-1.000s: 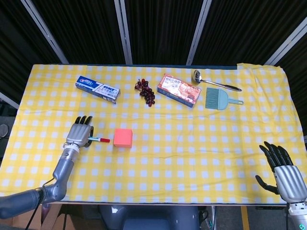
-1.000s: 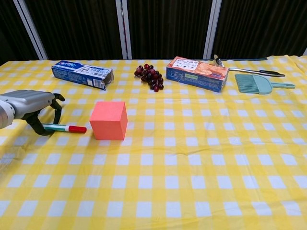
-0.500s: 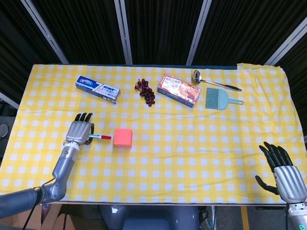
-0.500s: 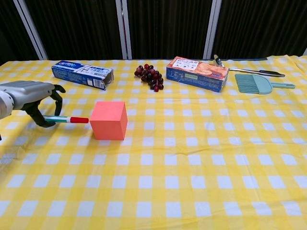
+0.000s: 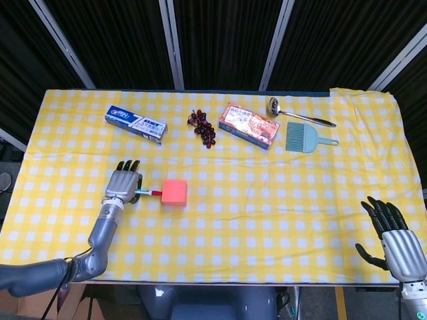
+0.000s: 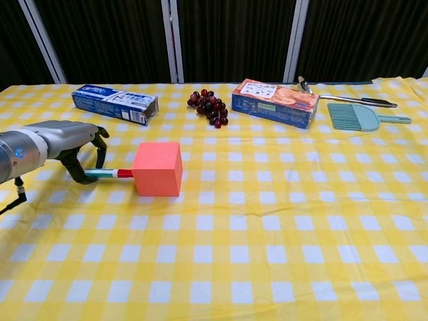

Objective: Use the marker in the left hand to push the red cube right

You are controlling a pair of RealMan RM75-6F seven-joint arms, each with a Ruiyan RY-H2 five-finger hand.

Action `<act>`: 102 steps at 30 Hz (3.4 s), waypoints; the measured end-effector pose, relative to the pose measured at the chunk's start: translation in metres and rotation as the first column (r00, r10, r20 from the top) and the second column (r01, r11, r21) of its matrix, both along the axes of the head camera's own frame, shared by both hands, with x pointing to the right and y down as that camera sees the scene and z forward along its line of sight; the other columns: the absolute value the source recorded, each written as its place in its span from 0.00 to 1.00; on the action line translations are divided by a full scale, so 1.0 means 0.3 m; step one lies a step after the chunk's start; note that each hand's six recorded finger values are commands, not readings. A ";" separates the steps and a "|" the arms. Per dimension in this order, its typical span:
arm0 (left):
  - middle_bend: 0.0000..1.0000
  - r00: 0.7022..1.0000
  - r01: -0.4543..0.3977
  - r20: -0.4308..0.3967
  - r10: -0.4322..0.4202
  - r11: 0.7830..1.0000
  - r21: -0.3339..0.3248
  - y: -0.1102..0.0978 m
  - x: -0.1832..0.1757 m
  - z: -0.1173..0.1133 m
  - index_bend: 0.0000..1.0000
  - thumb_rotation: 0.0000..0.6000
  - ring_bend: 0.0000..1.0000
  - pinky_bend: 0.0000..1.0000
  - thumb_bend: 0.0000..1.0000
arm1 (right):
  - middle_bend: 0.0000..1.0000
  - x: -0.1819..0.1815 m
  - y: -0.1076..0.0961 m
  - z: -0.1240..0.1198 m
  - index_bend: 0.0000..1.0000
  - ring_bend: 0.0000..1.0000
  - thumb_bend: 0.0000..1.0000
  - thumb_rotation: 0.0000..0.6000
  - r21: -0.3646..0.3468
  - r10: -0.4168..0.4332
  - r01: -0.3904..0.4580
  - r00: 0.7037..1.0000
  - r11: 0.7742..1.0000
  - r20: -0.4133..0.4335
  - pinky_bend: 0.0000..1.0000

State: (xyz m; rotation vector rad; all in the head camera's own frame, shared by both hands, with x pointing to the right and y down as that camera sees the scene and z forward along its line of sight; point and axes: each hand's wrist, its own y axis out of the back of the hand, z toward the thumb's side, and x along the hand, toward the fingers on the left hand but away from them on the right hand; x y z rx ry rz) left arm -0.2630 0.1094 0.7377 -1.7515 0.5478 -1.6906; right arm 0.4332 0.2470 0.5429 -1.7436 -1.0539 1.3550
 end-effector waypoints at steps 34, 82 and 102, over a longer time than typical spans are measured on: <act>0.04 0.990 -0.089 -0.105 0.089 0.996 0.007 0.015 0.364 -0.028 0.57 1.00 0.00 0.00 0.42 | 0.00 -0.004 -0.001 -0.001 0.00 0.00 0.34 1.00 -0.001 -0.007 0.007 1.000 1.000 0.014 0.05; 0.05 0.981 -0.143 -0.128 0.146 0.989 0.033 0.045 0.685 -0.042 0.58 1.00 0.00 0.00 0.42 | 0.00 0.002 0.002 -0.006 0.00 0.00 0.34 1.00 -0.010 0.007 -0.006 0.999 1.000 0.038 0.05; 0.06 0.979 -0.133 -0.146 0.139 0.990 0.055 0.041 0.784 -0.045 0.60 1.00 0.00 0.00 0.42 | 0.00 0.005 0.003 -0.011 0.00 0.00 0.34 1.00 -0.013 0.013 -0.012 0.999 1.000 0.047 0.05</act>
